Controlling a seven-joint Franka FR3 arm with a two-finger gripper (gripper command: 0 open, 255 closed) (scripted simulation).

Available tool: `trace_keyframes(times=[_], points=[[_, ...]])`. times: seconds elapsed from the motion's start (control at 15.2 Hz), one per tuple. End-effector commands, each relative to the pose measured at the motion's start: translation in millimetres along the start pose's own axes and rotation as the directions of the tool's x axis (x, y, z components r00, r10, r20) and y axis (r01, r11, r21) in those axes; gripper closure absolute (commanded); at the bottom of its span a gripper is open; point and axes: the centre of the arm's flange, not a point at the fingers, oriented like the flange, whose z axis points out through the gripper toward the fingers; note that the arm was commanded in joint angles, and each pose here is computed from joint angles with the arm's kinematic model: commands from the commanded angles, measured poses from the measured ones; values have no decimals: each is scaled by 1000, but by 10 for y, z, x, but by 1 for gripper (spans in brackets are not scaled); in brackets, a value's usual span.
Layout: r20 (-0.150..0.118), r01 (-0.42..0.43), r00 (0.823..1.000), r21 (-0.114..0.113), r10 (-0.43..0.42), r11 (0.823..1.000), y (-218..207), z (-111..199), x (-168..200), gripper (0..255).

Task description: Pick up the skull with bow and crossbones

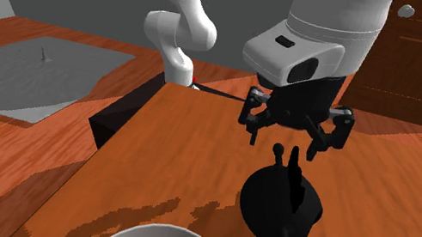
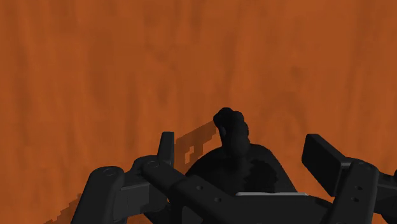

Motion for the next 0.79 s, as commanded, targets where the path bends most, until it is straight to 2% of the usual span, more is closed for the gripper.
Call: trace_keyframes(times=[0.0,0.13,0.26,0.33,0.73], points=[[0,0,1000,0,0,1000,-1,112,16,0],[0,0,1000,0,0,1000,7,247,30,0],[0,0,1000,0,0,1000,7,247,30,0],[0,0,1000,0,0,1000,4,253,27,255],[0,0,1000,0,0,1000,4,253,25,255]])
